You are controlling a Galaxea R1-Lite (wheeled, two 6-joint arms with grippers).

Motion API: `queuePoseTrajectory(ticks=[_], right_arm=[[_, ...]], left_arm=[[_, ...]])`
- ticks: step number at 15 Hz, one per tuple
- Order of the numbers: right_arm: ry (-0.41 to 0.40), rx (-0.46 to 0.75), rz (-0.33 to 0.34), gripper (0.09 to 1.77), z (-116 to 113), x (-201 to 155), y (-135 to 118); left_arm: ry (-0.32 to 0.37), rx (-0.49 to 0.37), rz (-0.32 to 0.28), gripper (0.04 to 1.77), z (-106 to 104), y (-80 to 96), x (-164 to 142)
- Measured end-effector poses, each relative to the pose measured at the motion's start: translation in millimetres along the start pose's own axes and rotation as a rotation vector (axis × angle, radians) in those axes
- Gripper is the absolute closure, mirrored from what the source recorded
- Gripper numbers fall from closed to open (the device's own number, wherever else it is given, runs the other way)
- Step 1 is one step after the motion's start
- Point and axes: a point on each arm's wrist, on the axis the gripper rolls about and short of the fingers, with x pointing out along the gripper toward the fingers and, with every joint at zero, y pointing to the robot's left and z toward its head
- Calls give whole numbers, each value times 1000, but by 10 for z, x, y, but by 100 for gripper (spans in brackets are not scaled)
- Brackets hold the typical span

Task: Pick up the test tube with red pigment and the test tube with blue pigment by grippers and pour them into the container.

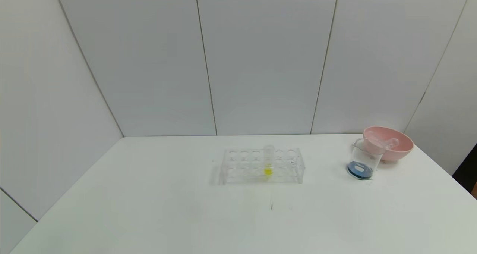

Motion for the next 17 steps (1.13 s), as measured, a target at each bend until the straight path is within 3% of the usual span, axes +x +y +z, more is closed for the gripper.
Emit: queuePoseTrajectory(ticks=[3, 5, 8, 14, 17], right_arm=[[31, -20, -5, 16, -158, -401, 13], [-8, -35, -8, 16, -270, -503, 23], [15, -49, -8, 16, -589, -538, 42], [442, 31, 7, 15, -1152, -649, 72], [442, 43, 6, 15, -1151, -649, 72]], left_arm=[[0, 0, 0, 5, 0, 0, 0], [0, 0, 0, 5, 0, 0, 0], [0, 0, 0, 5, 0, 0, 0], [0, 0, 0, 5, 0, 0, 0], [0, 0, 0, 5, 0, 0, 0]])
